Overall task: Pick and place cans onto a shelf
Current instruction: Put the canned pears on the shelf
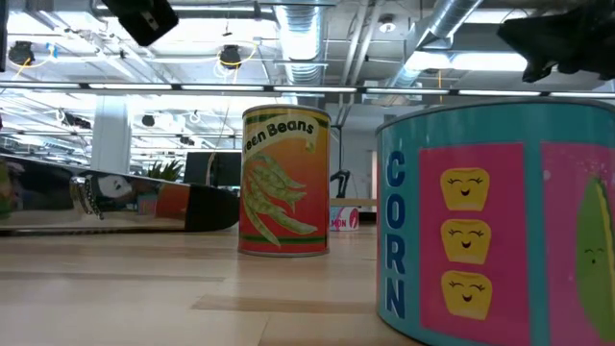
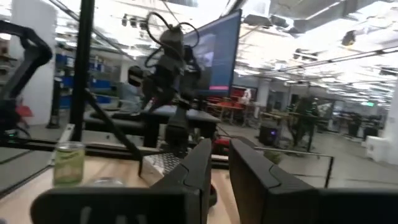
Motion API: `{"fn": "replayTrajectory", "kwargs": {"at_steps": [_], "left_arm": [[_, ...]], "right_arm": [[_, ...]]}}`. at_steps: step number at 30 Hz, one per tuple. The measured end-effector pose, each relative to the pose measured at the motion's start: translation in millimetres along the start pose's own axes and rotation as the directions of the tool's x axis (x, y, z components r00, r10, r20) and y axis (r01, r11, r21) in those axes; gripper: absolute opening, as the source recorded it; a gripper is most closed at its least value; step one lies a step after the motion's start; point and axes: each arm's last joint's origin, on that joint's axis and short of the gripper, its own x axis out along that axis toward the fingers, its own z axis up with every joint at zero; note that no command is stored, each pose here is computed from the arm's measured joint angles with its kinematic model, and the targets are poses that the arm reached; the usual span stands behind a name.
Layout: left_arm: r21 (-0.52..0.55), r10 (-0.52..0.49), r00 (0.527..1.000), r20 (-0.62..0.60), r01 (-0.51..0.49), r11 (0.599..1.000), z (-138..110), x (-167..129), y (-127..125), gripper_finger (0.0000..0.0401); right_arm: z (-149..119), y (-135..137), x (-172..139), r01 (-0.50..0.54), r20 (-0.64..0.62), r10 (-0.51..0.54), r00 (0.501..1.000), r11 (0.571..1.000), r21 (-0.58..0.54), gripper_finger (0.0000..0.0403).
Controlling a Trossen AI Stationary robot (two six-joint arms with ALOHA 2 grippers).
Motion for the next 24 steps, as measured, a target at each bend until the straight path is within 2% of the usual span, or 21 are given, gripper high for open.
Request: {"fn": "replayTrajectory", "kwargs": {"at_steps": [4, 8, 11, 17, 20, 24], "left_arm": [[-0.120, -0.114, 0.989, -0.097, 0.102, 0.988, -2, 11, -2, 0.0057], [-0.215, -0.141, 0.969, -0.202, 0.096, 0.972, -12, 15, -10, 0.0056], [-0.215, -0.120, 0.957, -0.264, 0.063, 0.975, -17, 11, -23, 0.0056], [-0.148, -0.046, 0.969, -0.241, 0.011, 0.989, -13, -16, -61, 0.0056], [-0.111, -0.048, 0.976, -0.212, 0.024, 0.993, -16, -24, -78, 0.0056], [-0.113, -0.068, 0.976, -0.205, 0.045, 0.993, -22, -25, -90, 0.0056]], "right_arm": [[0, 2, -1, -0.023, -0.006, 0.023, 1.000, 0.997, 0.079, 0.0082], [-1, 2, -1, -0.024, -0.012, 0.026, 1.000, 0.994, 0.106, 0.0082], [-4, 3, -1, -0.022, -0.037, 0.028, 0.999, 0.989, 0.147, 0.0082], [-14, 5, -2, -0.006, -0.137, 0.047, 0.989, 0.958, 0.288, 0.0082], [-21, 6, -3, 0.015, -0.206, 0.061, 0.977, 0.938, 0.346, 0.0082], [-23, 8, -3, 0.005, -0.223, 0.089, 0.971, 0.921, 0.389, 0.0082]]}}
